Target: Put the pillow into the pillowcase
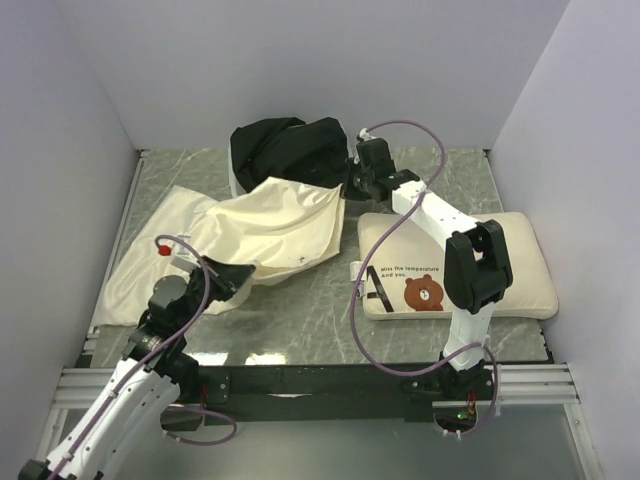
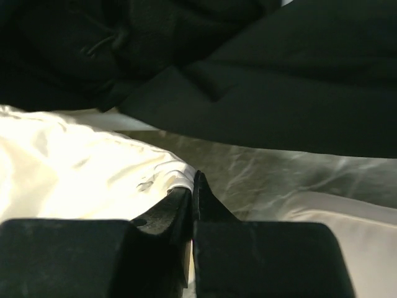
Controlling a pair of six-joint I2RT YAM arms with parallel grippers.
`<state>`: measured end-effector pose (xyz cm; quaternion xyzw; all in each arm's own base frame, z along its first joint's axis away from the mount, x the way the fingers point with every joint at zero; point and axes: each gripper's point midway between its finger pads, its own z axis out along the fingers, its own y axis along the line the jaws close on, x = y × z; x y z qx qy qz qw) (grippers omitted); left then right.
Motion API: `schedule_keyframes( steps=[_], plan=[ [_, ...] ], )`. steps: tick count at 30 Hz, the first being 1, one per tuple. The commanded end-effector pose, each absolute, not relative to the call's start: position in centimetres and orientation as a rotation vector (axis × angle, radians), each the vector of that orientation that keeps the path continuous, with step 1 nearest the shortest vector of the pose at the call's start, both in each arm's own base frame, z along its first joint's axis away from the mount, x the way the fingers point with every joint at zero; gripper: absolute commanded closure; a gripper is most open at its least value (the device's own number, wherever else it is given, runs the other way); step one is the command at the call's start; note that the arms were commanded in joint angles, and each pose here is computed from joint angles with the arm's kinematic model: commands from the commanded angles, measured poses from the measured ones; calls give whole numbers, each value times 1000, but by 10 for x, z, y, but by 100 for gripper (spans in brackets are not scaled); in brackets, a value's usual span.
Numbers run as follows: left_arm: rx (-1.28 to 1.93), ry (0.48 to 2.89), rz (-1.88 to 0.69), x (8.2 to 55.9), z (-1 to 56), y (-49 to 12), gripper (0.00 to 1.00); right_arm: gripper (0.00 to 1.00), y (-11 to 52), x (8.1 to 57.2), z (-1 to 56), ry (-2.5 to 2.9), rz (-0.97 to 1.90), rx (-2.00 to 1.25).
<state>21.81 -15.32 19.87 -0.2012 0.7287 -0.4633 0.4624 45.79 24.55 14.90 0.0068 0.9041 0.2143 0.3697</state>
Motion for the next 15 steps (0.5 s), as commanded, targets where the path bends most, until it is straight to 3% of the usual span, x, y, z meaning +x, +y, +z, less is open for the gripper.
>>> schedule_keyframes(
  steps=[1,2,7,11,15],
  plan=[
    [-448,1950,-1238,197,175,-187,99,95,219,468,176,2253,374,32],
    [-415,2017,-1236,190,168,-200,99,87,216,468,178,2247,359,40],
    [-347,2194,-1222,163,144,-236,97,66,206,467,189,2270,287,67],
    [-273,2339,-1216,136,122,-255,69,34,197,461,208,2254,258,98],
    [-200,2358,-1226,123,132,-262,34,19,183,454,234,2212,230,129]
  ],
)
